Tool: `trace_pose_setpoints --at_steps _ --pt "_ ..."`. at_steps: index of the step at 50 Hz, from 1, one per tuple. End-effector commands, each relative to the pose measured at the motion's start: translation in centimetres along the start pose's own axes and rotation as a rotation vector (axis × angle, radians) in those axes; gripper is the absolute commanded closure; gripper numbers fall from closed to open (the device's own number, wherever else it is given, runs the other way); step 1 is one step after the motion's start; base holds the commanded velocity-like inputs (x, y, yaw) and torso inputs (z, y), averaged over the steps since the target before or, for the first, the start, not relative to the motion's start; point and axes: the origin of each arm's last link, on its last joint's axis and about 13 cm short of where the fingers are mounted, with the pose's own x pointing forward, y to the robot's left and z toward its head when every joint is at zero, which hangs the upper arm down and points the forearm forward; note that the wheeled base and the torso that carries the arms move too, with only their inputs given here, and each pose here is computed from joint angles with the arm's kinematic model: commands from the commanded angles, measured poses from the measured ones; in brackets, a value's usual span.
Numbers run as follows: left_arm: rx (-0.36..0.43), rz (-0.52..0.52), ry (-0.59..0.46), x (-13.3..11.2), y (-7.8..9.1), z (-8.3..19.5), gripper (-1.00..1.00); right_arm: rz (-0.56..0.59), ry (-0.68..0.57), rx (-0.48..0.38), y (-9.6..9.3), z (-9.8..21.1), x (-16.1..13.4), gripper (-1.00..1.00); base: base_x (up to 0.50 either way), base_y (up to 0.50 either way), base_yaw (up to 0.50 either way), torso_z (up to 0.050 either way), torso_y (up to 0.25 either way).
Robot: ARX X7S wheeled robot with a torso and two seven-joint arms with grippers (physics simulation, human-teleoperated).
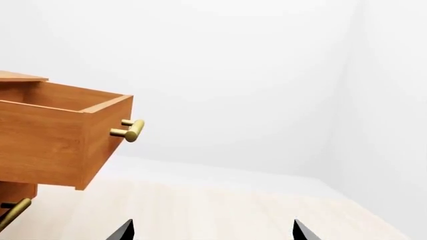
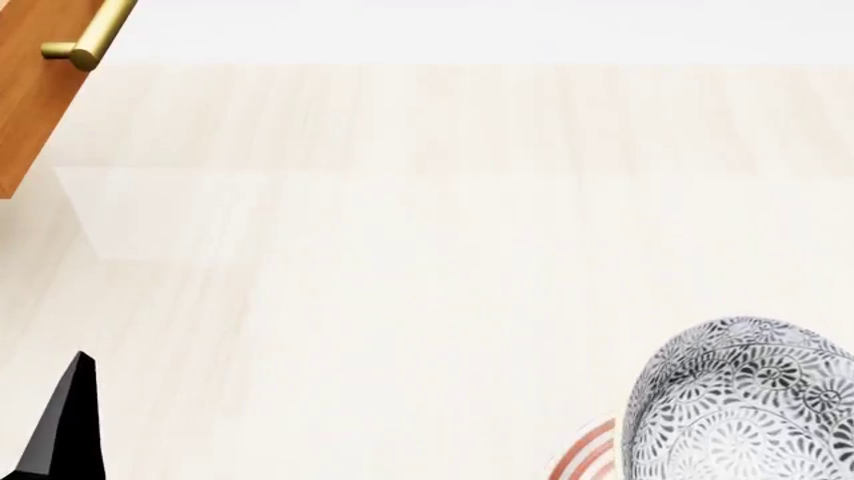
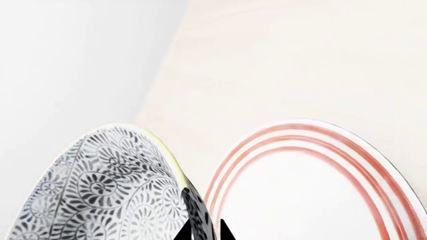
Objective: Put the bowl on the plate.
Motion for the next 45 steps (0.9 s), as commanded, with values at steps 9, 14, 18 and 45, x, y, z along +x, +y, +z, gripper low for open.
trace_pose_setpoints --at_steps 9,14,18,45 --pt "0.0 0.001 0.002 0.0 0.0 0.0 -1.0 -0.043 -0.012 -0.001 0.2 0.0 1.3 1.0 0.0 0.0 0.0 0.0 0.001" --pt "-0.001 0.002 0.003 0.1 0.1 -0.1 -1.0 -0.082 -0.011 -0.001 -0.2 -0.2 1.8 1.0 0.0 0.0 0.0 0.0 0.0" --pt "-0.003 0.002 0.006 0.0 0.1 -0.1 -1.0 -0.091 -0.011 -0.002 -0.4 -0.4 2.1 1.0 0.0 0.0 0.0 0.0 0.0" --pt "-0.004 0.0 0.009 0.1 0.1 -0.3 -1.0 -0.146 0.01 0.026 -2.4 -1.4 3.5 1.0 0.0 0.0 0.0 0.0 0.0"
